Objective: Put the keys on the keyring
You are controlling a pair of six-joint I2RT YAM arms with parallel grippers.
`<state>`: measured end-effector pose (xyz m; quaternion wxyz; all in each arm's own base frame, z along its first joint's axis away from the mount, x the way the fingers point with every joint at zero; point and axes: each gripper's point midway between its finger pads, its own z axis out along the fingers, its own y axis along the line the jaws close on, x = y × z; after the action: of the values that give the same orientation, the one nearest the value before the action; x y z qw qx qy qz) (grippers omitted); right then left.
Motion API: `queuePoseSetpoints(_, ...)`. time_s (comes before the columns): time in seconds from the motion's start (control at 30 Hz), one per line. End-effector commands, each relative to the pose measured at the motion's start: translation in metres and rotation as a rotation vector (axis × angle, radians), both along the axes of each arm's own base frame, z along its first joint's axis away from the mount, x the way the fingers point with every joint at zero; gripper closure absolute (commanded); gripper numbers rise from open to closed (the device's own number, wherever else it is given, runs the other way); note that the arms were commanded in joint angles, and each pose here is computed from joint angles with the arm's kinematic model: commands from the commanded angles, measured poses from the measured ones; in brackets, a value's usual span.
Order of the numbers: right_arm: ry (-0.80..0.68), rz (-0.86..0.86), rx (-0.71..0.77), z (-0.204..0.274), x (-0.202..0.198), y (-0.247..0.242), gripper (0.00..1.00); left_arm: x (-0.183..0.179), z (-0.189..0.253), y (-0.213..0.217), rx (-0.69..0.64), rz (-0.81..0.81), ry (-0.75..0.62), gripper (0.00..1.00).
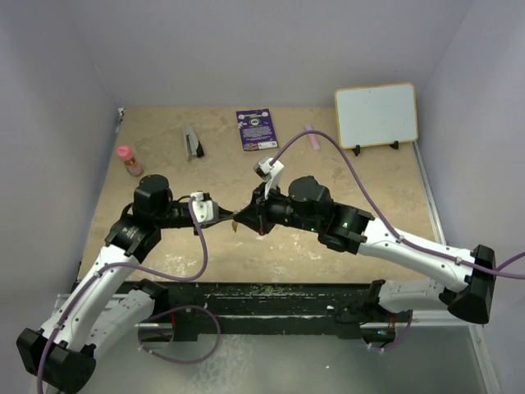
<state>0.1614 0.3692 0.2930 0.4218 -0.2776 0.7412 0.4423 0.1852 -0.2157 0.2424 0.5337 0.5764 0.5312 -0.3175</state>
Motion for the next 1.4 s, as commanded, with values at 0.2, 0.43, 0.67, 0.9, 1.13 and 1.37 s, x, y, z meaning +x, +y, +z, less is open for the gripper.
queuePoseSetpoints(0.2,-0.037,-0.067,0.041,0.026,0.016,0.007,1.00,0.002,0.032,0.000,-0.031,0.006,-0.073,0.96)
queuePoseSetpoints(0.43,-0.027,-0.091,0.029,0.025,0.021,0.009,1.00,0.001,0.030,0.001,-0.027,0.005,-0.069,0.96)
queuePoseSetpoints(0.67,-0.014,-0.098,0.024,0.022,0.023,0.010,1.00,0.001,0.031,0.002,-0.021,0.010,-0.078,0.96)
queuePoseSetpoints(0.9,0.013,-0.117,0.008,0.017,0.024,0.010,1.00,0.005,0.035,0.002,-0.017,0.020,-0.100,0.96)
queuePoseSetpoints(1.13,0.017,-0.125,-0.007,0.015,0.027,0.011,1.00,0.005,0.035,0.003,-0.009,0.020,-0.119,0.96)
queuePoseSetpoints(1.37,0.010,-0.142,-0.006,0.019,0.030,0.010,1.00,0.002,0.031,0.003,-0.006,0.006,-0.112,0.96)
